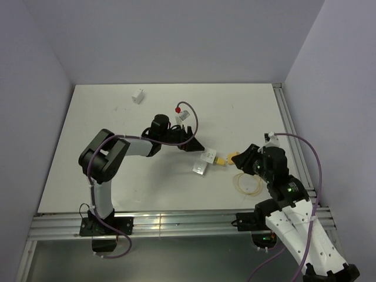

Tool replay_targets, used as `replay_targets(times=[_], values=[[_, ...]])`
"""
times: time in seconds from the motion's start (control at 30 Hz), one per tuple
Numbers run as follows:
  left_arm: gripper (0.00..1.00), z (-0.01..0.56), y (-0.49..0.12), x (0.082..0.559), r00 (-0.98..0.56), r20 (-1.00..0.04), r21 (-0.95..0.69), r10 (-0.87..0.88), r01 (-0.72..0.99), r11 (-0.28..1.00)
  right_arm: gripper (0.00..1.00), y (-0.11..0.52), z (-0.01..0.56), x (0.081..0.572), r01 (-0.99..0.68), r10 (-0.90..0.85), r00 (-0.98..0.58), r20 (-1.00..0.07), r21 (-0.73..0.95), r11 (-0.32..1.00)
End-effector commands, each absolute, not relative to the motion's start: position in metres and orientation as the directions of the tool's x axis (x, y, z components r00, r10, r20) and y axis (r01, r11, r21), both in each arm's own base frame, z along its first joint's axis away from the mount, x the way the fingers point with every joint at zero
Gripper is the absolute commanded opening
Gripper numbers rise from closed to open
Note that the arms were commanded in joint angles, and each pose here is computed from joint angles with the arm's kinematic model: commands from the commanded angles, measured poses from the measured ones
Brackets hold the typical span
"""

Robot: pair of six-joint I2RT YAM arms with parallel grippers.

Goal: Insert the plug
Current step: Insert the plug into the socket.

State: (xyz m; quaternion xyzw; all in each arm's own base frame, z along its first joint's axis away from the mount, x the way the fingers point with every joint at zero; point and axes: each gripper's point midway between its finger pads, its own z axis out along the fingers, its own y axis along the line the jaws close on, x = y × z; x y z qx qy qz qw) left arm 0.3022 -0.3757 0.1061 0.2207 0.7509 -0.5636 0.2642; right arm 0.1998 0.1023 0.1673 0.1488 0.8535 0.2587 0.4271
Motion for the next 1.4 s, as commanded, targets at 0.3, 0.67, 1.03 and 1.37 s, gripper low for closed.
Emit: replay_targets(times=[0.3,0.67,1.03,1.37], values=[[0.86,0.101,-0.394,0.306,-0.744,-0.66,-0.739,0.102,0.668,0.089,0.0,0.111,0.178,0.214,-0.014,0.48,-0.566,-0.67,0.59,0.807],[0.79,0.094,-0.398,0.305,-0.78,-0.616,-0.78,0.108,0.623,0.051,0.0,0.115,0.175,0.219,-0.025,0.476,-0.573,-0.667,0.595,0.803],[0.57,0.092,-0.402,0.304,-0.8,-0.591,-0.802,0.1,0.597,0.036,0.0,0.118,0.171,0.221,-0.031,0.476,-0.58,-0.661,0.602,0.798],[0.0,0.111,-0.396,0.297,-0.842,-0.54,-0.842,-0.006,0.54,-0.007,0.0,0.125,0.161,0.228,-0.024,0.465,-0.598,-0.653,0.594,0.804]])
